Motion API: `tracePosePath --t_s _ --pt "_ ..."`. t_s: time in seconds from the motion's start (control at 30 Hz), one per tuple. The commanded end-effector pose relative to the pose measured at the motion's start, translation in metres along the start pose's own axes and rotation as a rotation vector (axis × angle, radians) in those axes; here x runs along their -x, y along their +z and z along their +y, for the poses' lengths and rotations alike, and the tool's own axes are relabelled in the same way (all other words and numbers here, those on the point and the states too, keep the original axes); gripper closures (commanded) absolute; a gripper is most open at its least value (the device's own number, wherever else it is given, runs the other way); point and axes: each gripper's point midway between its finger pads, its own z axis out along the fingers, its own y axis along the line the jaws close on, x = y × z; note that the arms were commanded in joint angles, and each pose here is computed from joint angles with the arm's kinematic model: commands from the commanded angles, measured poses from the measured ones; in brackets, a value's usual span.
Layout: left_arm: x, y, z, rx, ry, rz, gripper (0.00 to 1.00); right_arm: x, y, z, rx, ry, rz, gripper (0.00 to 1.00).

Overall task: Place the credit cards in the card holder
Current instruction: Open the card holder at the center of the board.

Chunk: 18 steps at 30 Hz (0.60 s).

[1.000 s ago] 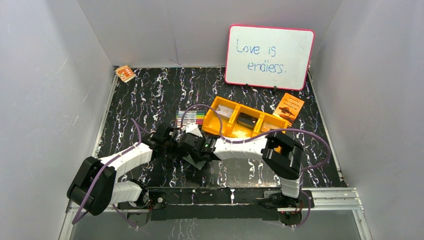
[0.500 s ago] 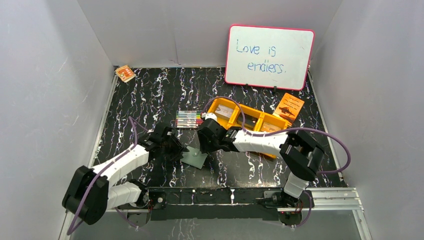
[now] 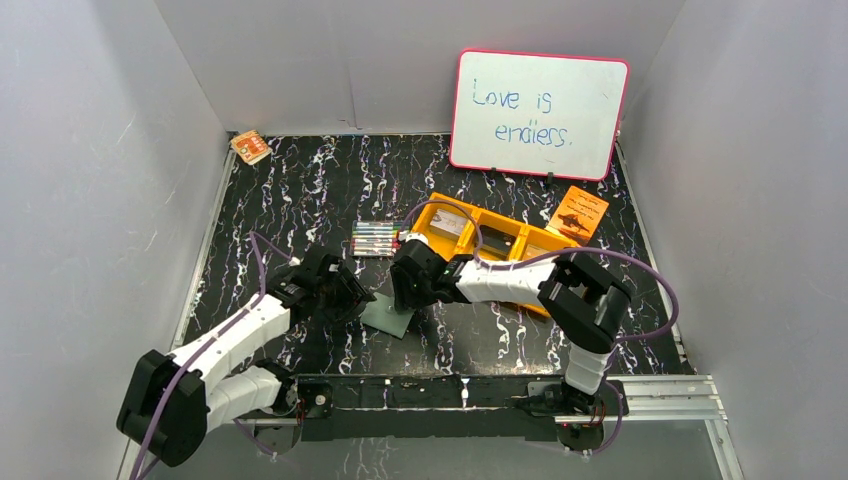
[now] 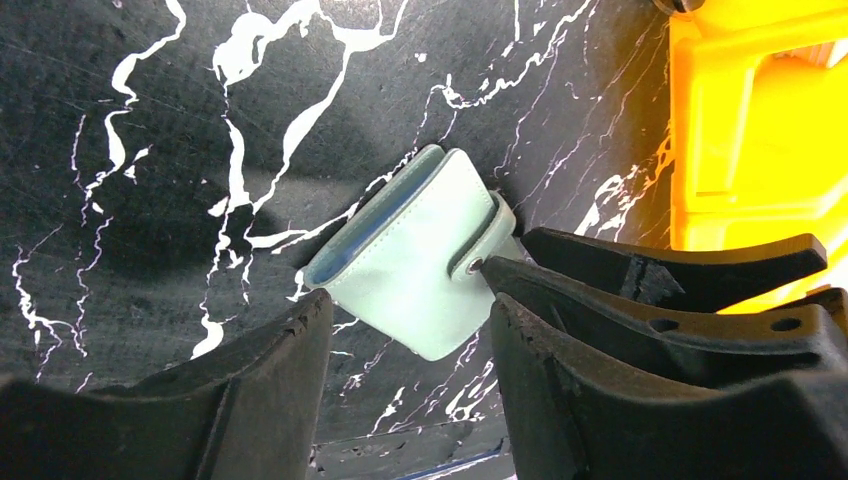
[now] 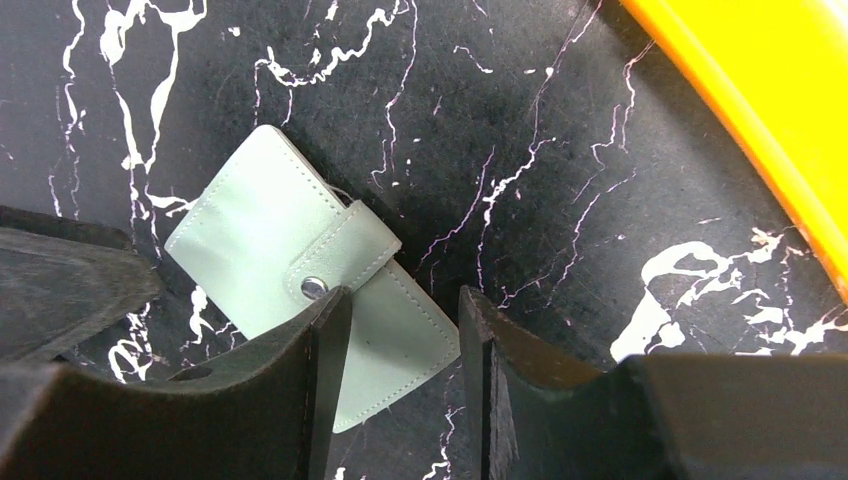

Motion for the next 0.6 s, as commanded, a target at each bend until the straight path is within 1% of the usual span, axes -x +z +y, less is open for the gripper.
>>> tracePosePath --t_s 0.0,0.2,0.37,0.57 --pt "-0.011 0.007 0.006 0.004 0.03 0.056 0.44 0.007 -0.002 0.01 0.041 0.038 -0.018 0.48" --pt "-0.021 0.019 0.006 -0.001 0.05 0.119 0.46 -0.007 -0.005 0.008 0.044 0.064 0.001 0.49" --pt "-0.028 0.028 0.0 -0.012 0.079 0.166 0.5 -0.029 -0.009 0.011 0.052 0.091 0.035 0.5" --pt "-0.029 0.029 -0.003 -0.015 0.113 0.176 0.55 -0.048 -0.02 0.012 0.039 0.116 0.038 0.5"
